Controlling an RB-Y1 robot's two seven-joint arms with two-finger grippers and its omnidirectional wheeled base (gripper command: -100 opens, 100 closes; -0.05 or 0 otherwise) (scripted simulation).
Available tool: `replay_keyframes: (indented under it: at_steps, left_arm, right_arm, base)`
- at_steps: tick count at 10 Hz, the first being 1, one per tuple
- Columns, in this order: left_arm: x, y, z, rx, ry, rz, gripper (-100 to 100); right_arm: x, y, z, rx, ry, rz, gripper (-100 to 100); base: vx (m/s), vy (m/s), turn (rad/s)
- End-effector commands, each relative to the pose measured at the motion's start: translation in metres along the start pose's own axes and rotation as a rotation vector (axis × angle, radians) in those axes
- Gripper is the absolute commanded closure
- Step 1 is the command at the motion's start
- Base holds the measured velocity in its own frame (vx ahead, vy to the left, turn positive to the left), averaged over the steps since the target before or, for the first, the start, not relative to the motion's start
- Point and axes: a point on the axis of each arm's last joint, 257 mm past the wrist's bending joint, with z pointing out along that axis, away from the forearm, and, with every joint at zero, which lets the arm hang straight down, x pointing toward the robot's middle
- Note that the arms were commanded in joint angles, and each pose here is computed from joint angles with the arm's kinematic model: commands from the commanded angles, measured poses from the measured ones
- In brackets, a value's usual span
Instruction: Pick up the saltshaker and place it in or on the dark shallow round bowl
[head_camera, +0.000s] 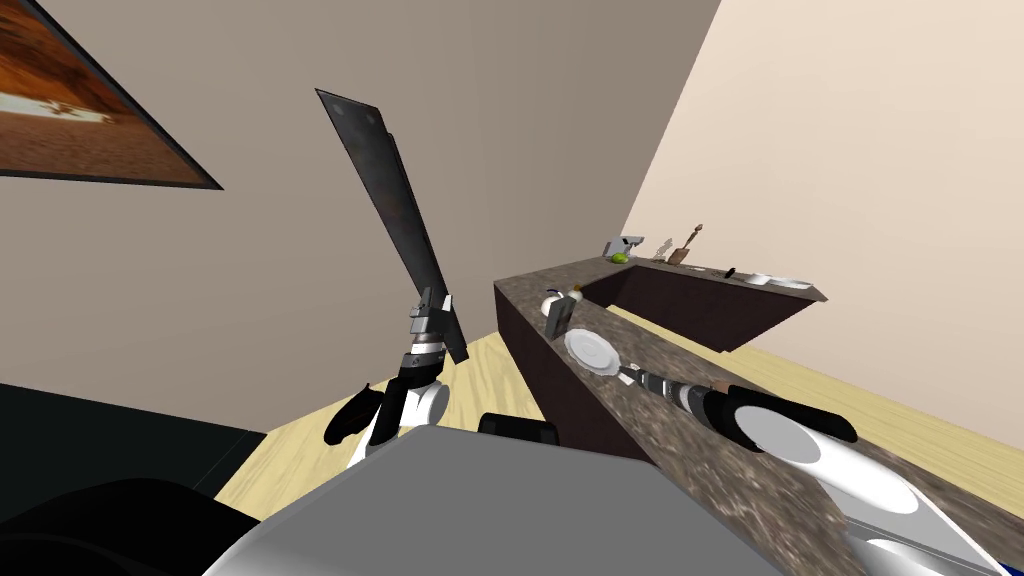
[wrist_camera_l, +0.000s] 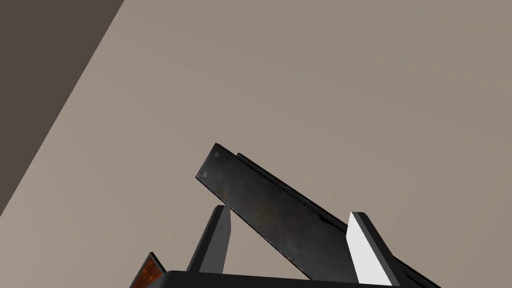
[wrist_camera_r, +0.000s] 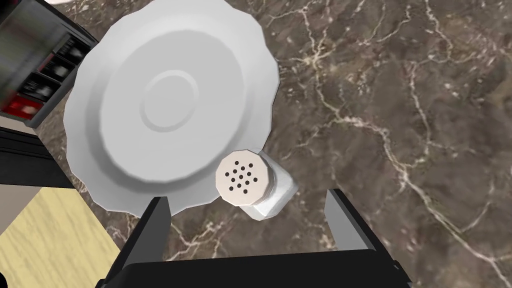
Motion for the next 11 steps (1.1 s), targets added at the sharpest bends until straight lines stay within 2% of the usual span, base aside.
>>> replay_keyframes:
  at_steps: [1,2,3,4,8,9,10,11]
  left_arm:
    - [0.0000,0.0000,0.0000,0.000,0.000,0.000,0]
    - [0.0000,0.0000,0.0000,0.000,0.000,0.000,0]
    - [0.0000,0.0000,0.0000,0.000,0.000,0.000,0]
    - [0.0000,0.0000,0.0000,0.000,0.000,0.000,0]
    - [0.0000,0.0000,0.0000,0.000,0.000,0.000,0]
    - [0.0000,0.0000,0.0000,0.000,0.000,0.000,0]
    - [0.0000,0.0000,0.0000,0.000,0.000,0.000,0]
    - [0.0000,0.0000,0.0000,0.000,0.000,0.000,0]
  right_arm:
    - [-0.0034,0.0031,0.0078,-0.003,0.004,0.002,-100]
    - [-0.0059,0.0050,0.0130,-0.005,0.006,0.004,-100]
    - [-0.0045,0.0043,0.0103,-0.003,0.003,0.005,-100]
    - [-0.0043,0.0048,0.0109,-0.003,0.004,0.003,100]
    - [-0.0038,0.0044,0.0109,-0.002,0.006,0.005,100]
    - [-0.0038,0.0044,0.0109,-0.003,0.006,0.005,0]
    - [-0.0017,0.0016,0.0039,-0.001,0.002,0.001,100]
    - [-0.0038,0.0030,0.0072,-0.002,0.005,0.001,100]
  base:
    - [0.015,0.010,0.007]
    - [0.028,0.018,0.011]
    - [0.012,0.009,0.000]
    - [0.000,0.000,0.000]
    - [0.000,0.000,0.000]
    - [0.000,0.000,0.000]
    - [-0.009,-0.013,0.001]
    - [0.000,0.000,0.000]
